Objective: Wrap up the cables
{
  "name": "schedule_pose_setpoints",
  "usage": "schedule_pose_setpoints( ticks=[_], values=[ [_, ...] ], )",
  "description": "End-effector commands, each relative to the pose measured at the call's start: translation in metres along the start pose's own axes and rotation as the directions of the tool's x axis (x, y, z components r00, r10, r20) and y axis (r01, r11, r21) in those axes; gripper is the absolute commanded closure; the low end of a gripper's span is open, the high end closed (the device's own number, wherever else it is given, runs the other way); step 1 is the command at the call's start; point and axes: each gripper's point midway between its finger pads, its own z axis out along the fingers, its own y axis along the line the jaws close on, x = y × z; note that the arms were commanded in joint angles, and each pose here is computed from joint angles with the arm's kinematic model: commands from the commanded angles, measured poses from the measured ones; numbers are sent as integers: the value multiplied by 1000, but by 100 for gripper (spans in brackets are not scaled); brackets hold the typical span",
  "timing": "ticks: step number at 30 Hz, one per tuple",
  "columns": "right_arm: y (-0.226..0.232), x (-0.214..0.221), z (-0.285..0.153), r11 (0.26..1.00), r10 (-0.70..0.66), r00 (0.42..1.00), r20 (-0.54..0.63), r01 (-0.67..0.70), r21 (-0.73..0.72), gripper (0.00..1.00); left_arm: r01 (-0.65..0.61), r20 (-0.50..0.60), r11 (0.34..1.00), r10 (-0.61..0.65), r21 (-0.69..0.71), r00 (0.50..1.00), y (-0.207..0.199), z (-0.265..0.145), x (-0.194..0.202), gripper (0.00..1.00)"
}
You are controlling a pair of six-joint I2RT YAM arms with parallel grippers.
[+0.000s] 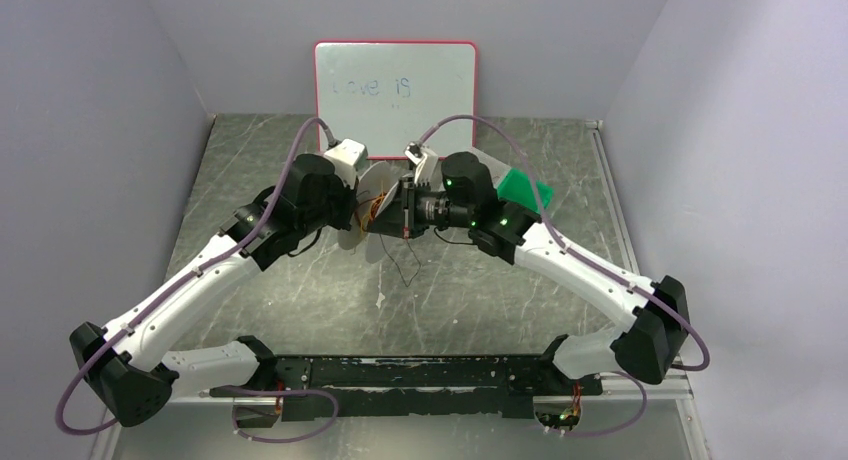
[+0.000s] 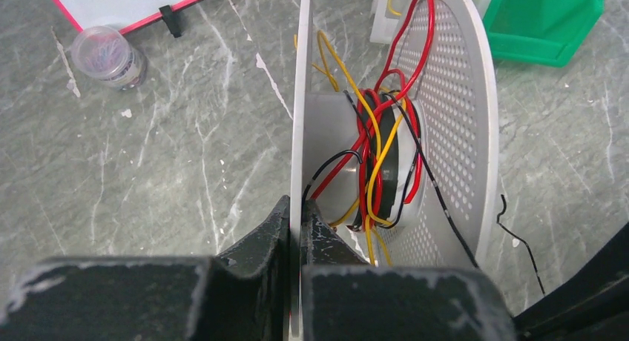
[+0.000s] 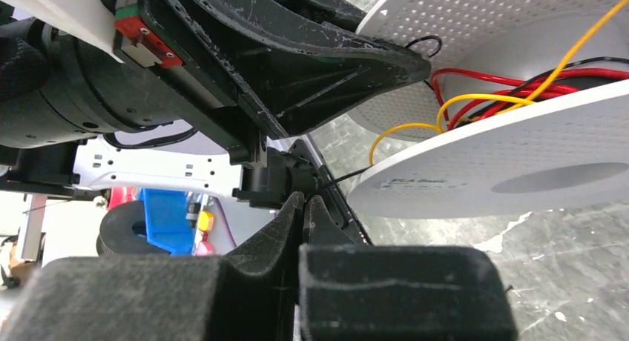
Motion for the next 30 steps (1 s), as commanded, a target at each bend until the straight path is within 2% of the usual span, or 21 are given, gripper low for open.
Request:
schedule_pose_setpoints(
  ticks=[1, 7, 14, 21, 30],
  values=[
    [22, -2, 11, 998, 5, 999, 42, -3, -63, 99, 79, 111, 997, -80, 9, 991, 0, -3, -33, 93],
    [27, 18, 30, 998, 16, 1000, 5, -15, -66, 98, 113, 117, 994, -113, 5, 987, 1, -2, -34, 93],
    [15, 64, 48, 999, 27, 997, -75, -29, -24, 96, 142, 114, 990, -139, -16, 984, 11, -3, -37, 93],
    [-10, 100, 48, 997, 35, 997, -66, -30, 73, 95, 179, 142, 984, -178, 6, 974, 14, -7, -49, 93],
    [-8, 115, 59, 998, 16, 1000, -23, -15, 66, 91, 238, 159, 971, -239, 26, 958, 11, -4, -58, 93]
  ],
)
